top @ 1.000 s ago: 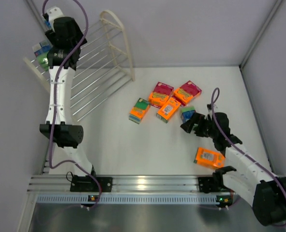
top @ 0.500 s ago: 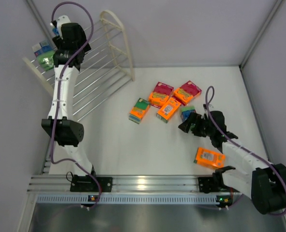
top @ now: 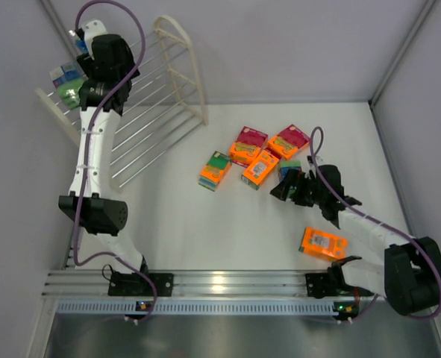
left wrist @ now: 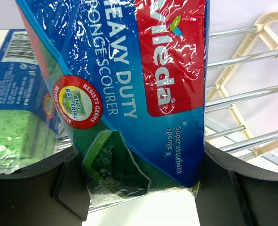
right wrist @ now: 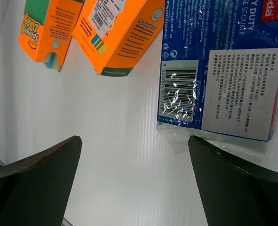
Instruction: Place and organize the cleaning sponges onto the shelf
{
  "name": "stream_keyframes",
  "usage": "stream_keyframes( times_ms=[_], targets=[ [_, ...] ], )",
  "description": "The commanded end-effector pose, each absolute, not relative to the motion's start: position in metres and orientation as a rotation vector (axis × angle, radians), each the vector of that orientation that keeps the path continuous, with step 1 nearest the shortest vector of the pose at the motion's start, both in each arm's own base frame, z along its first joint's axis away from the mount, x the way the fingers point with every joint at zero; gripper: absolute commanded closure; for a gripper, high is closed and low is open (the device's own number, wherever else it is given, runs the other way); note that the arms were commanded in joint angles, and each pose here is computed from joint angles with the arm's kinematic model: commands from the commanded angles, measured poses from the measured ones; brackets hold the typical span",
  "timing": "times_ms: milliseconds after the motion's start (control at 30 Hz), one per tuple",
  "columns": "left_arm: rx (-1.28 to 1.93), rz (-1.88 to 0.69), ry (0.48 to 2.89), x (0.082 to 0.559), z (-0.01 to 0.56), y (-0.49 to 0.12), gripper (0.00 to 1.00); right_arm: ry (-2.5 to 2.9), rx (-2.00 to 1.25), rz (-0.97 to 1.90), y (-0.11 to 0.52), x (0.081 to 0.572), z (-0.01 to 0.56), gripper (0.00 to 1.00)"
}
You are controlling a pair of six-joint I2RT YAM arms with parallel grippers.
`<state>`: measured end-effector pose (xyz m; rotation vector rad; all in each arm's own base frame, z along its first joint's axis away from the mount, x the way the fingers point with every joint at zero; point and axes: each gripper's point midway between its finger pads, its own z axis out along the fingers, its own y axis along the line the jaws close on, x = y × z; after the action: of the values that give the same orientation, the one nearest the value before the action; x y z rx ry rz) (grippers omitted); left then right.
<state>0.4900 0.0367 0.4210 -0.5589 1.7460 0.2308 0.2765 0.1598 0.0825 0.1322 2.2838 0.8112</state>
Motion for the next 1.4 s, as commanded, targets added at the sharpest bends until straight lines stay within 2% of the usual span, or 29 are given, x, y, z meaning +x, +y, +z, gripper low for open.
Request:
stream_keyframes(
  times_ms=[0, 467, 600, 667, 767, 1100, 1233, 1367],
  targets=[
    [-0.588, 0.237, 1.65, 0.471, 0.454, 0.045, 0.26, 2.179, 0.074, 0.851, 0.173, 0.295, 0.112, 0.01],
    [-0.573, 0.216, 1.709, 0.473, 0.431, 0.038, 0.22, 2.186, 0.052, 0.832, 0.177, 0.292, 0.113, 0.01],
    [-0.58, 0.24, 1.699, 0.473, 0.433, 0.041, 0.13, 2.186, 0.052, 0.829, 0.177, 0.29, 0.112, 0.01],
    [-0.572, 0.241, 1.699, 0.473, 0.435, 0.041, 0.11, 2.191, 0.057, 0.826, 0.176, 0.29, 0.111, 0.01],
    [-0.564, 0.24, 1.699, 0.476, 0.436, 0.04, 0.02, 2.189, 0.056, 0.823, 0.177, 0.29, 0.112, 0.01],
    [-0.483, 0.139, 1.611, 0.466, 0.488, 0.027, 0.02, 2.161, 0.039, 0.795, 0.175, 0.296, 0.127, 0.01],
    [-0.416, 0.101, 1.589, 0.451, 0.506, 0.011, 0.02, 2.076, 0.021, 0.749, 0.171, 0.308, 0.171, 0.01],
    [-0.27, 0.041, 1.609, 0.433, 0.512, -0.043, 0.02, 2.061, 0.111, 0.552, 0.141, 0.318, 0.2, 0.01]
  ],
)
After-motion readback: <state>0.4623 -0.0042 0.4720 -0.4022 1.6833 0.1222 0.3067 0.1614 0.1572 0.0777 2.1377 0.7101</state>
